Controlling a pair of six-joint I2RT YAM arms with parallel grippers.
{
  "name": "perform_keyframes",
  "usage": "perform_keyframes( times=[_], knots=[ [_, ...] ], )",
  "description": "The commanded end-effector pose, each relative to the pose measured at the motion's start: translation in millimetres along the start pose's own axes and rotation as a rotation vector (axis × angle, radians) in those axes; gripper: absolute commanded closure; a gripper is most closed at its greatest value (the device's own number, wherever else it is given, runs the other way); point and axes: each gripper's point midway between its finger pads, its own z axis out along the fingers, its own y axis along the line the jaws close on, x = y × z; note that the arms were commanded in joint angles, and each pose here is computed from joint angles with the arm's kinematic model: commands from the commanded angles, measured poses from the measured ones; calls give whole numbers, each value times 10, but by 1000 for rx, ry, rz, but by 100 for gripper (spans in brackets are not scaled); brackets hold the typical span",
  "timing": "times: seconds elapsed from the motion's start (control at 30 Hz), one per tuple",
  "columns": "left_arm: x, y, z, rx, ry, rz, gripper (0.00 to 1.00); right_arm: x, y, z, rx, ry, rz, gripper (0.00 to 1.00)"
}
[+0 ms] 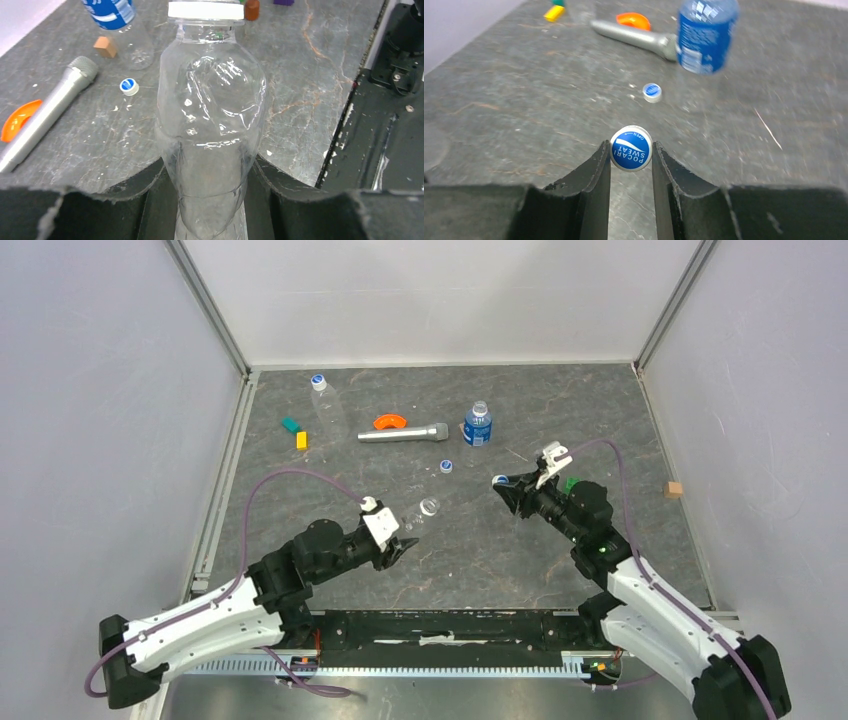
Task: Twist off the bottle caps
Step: Place the bottle cap at the center of the board.
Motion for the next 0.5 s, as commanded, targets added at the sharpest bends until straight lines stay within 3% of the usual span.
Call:
perform_keyframes(
  times=[0.0, 0.47],
  knots=[
    [-147, 161, -70, -97, -86, -35, 80, 213, -373, 26, 183, 56, 87, 73],
    [-160, 173, -93, -109, -109, -53, 78, 619, -864, 466, 289, 228, 152, 70]
  ],
)
